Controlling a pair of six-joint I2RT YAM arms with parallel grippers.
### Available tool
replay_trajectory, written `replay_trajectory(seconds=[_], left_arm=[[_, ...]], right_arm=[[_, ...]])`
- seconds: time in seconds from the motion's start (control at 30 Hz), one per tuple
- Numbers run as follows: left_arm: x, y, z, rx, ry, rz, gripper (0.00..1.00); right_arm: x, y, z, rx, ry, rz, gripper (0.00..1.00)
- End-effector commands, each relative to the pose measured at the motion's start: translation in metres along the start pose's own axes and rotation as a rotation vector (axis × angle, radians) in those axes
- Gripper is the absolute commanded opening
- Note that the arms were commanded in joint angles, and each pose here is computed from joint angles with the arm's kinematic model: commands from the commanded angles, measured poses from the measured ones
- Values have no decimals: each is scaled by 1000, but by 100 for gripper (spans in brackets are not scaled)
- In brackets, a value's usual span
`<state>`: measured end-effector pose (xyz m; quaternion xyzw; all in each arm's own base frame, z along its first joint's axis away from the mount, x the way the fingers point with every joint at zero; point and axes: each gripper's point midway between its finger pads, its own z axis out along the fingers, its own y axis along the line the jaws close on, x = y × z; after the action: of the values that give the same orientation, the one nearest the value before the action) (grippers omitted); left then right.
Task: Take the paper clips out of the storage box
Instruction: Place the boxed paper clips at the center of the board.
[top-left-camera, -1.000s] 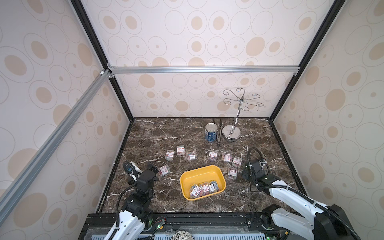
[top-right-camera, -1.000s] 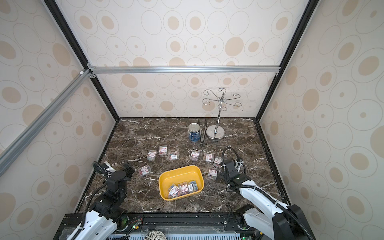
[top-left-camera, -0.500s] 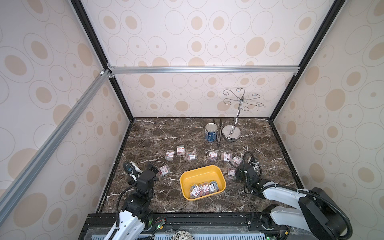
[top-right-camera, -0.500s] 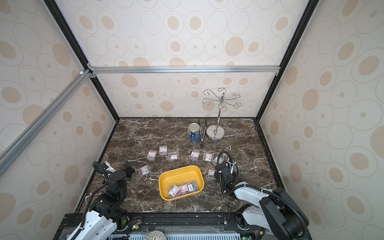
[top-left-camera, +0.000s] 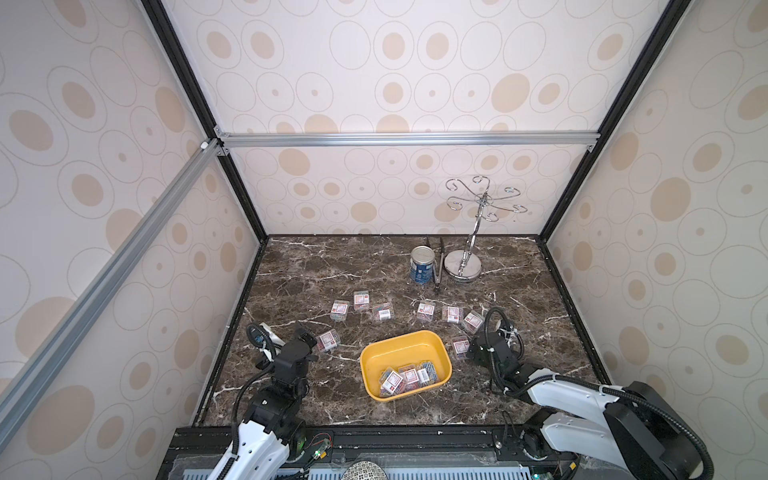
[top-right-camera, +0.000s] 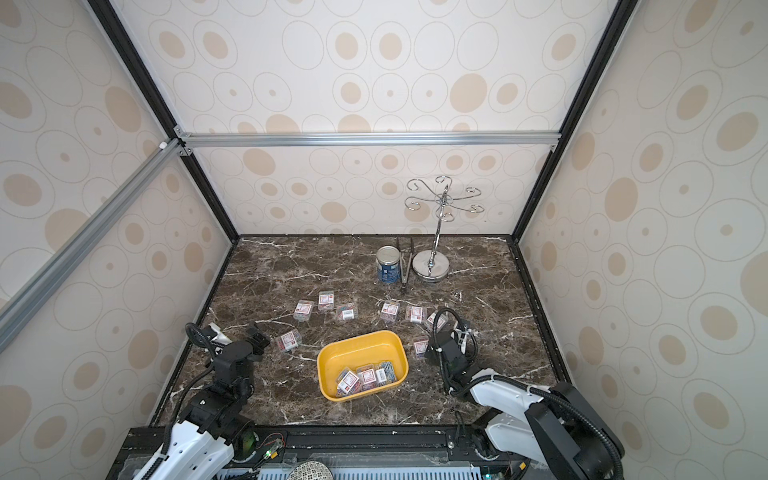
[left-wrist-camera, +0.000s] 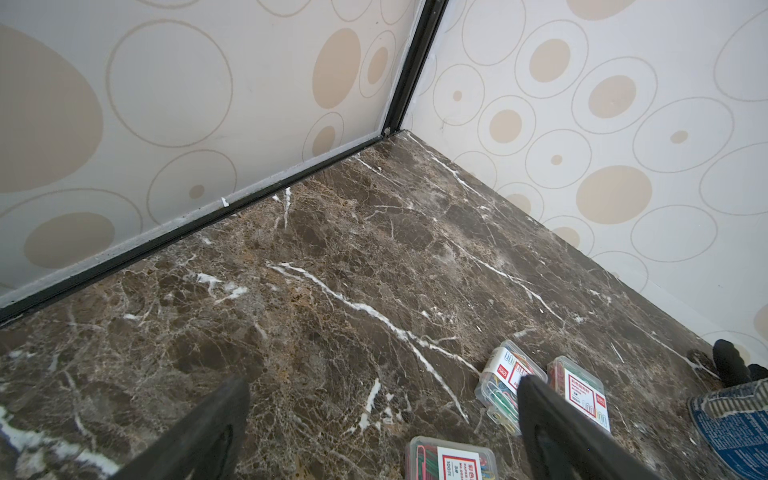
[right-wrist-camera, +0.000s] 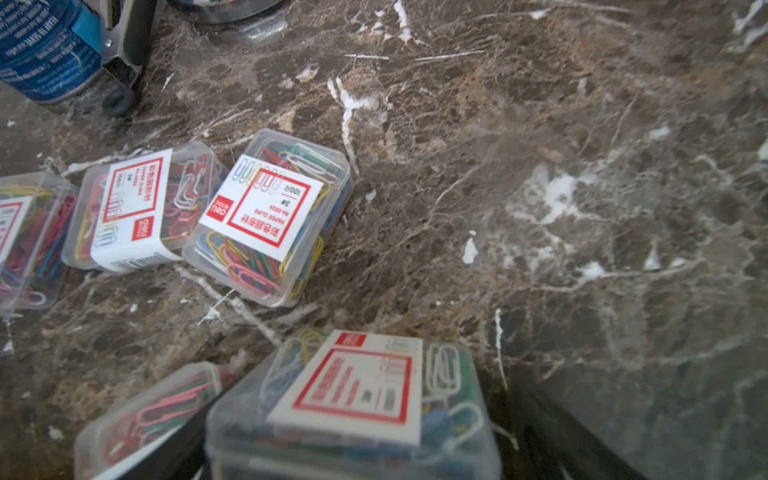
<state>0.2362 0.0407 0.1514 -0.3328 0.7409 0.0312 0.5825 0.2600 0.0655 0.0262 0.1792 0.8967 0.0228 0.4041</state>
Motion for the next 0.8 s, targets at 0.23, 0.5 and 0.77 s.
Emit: replay_trajectory(seconds=[0.23,0.5,0.77], left_arm=[[-3,4,0,-19,-12,2,100],[-2,4,0,-20,-12,3,100],[-2,3,0,-13,-11,4,100]], right_arm=[[-21,2,-33,-49,-20,35,97],[-44,13,-60,-129,-52,46,96],[-53,80,-83,-402,-23,-64,91]])
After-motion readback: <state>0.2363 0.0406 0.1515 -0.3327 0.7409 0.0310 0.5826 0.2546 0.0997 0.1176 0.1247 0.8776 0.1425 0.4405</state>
